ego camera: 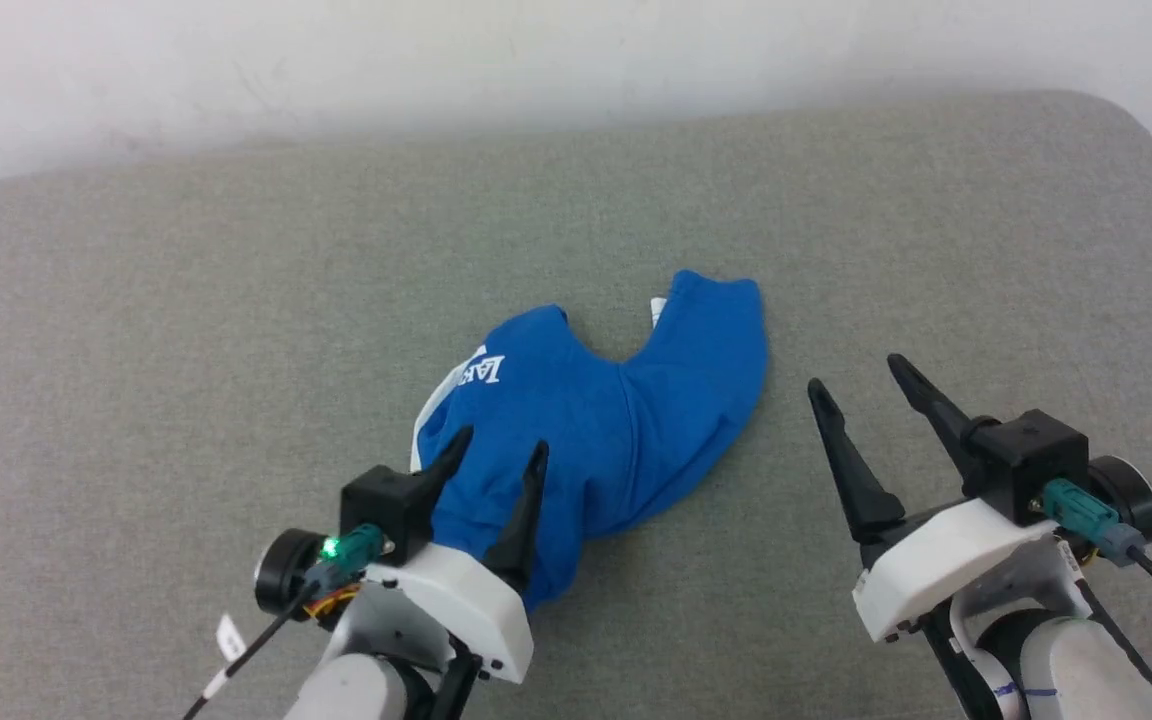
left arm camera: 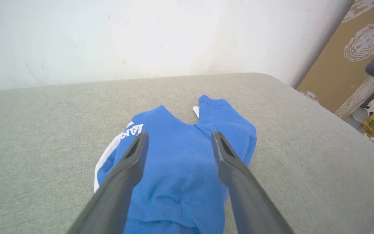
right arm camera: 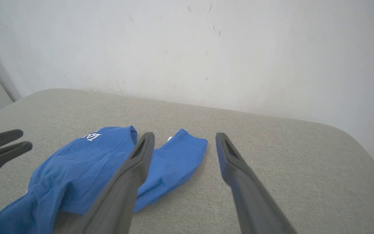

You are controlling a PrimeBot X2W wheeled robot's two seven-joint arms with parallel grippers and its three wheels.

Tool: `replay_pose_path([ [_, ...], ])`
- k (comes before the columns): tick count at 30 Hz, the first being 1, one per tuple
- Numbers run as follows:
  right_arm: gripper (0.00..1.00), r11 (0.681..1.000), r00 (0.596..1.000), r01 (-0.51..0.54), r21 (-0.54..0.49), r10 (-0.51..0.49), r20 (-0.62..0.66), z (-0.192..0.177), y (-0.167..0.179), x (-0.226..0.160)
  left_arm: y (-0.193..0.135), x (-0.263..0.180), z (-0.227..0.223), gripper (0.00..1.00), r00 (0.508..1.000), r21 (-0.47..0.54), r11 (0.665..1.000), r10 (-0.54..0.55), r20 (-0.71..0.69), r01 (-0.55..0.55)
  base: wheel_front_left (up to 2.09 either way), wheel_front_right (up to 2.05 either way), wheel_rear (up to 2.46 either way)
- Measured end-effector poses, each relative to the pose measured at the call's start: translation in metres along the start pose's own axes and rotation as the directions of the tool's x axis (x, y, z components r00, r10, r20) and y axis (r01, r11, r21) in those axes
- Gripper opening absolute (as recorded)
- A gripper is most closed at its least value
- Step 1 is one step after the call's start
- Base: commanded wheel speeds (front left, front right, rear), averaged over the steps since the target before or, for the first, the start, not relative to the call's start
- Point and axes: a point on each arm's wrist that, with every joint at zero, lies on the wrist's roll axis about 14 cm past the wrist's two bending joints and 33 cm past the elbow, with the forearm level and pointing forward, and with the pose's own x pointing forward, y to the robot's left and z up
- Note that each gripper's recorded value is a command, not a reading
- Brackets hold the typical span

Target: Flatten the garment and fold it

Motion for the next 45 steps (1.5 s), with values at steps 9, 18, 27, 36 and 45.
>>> replay_pose_path([
  [9,1.00,1.000,1.000,-0.016,-0.005,0.016,0.023,0.011,0.008,-0.010,0.026,-0.027,0.081,1.00,0.963,0.041,0.993,0.094,0.255,-0.108,0.00,0.00,0.00],
  [18,1.00,1.000,0.999,-0.027,0.000,0.027,0.023,0.013,0.013,-0.019,0.093,-0.071,0.099,1.00,0.886,0.045,0.932,0.325,0.329,-0.359,0.00,0.00,0.00],
  [27,1.00,1.000,0.997,0.009,0.014,-0.008,-0.074,-0.011,-0.004,-0.012,0.124,-0.101,0.081,1.00,0.854,0.058,0.885,0.426,0.300,-0.462,0.00,0.00,0.00],
  [36,1.00,0.996,0.932,-0.087,-0.016,0.075,-0.356,-0.057,-0.007,0.036,0.129,-0.098,0.075,1.00,0.843,0.030,0.877,0.451,0.294,-0.479,0.00,0.00,0.00],
  [45,1.00,0.972,0.727,-0.234,-0.010,0.168,-0.665,-0.091,0.000,0.080,0.137,-0.076,0.079,1.00,0.831,0.003,0.875,0.458,0.316,-0.484,0.00,0.00,0.00],
])
